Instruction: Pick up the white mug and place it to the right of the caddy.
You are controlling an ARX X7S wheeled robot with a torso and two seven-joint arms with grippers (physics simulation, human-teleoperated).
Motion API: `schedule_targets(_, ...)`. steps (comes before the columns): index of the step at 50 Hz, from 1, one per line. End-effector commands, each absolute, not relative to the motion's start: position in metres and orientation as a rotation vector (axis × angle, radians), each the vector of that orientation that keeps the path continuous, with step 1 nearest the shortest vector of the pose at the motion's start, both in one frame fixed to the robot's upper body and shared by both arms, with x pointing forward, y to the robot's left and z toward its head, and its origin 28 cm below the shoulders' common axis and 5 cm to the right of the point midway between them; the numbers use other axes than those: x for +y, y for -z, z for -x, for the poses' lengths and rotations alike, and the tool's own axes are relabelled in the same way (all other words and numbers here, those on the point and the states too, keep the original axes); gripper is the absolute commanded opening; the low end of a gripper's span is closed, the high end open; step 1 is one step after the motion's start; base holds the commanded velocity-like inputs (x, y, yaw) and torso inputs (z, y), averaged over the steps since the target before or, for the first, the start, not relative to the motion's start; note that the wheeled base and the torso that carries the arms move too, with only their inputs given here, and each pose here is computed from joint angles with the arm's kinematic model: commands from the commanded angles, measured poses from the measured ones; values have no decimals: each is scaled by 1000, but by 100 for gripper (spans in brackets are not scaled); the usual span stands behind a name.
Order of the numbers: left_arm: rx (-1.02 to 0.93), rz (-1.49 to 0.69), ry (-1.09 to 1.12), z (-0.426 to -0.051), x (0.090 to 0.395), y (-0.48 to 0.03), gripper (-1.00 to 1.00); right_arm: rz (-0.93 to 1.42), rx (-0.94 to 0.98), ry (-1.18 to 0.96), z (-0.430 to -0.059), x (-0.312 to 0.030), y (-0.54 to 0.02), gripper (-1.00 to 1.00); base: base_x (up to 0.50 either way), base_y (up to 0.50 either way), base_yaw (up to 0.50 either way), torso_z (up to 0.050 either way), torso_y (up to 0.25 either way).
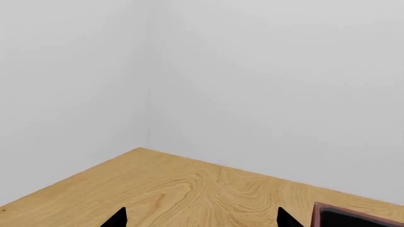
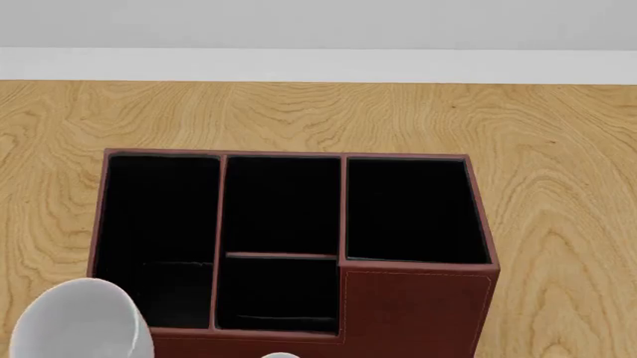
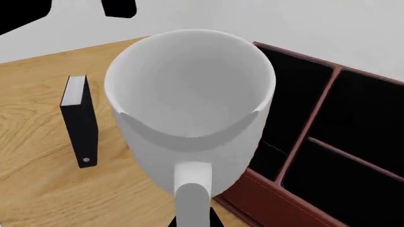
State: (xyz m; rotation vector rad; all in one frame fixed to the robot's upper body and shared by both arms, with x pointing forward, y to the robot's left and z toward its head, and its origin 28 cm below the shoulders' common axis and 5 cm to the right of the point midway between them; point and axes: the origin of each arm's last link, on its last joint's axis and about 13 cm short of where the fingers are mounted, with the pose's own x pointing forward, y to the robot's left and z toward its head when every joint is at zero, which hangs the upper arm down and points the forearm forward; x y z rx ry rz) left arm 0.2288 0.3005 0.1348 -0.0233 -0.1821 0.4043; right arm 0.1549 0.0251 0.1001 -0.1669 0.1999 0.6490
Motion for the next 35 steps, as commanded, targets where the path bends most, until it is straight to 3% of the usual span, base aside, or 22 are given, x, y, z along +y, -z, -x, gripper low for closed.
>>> schedule_targets(1,-182,23,-403,-229,300,-135,100,167,156,-594,-160,17,-110,-100,0,0,0,0,0)
schedule_targets(35,-182,24,-406,-229,301,-135,100,151,127,-475,-169,-2,-126,-100,0,0,0,0,0)
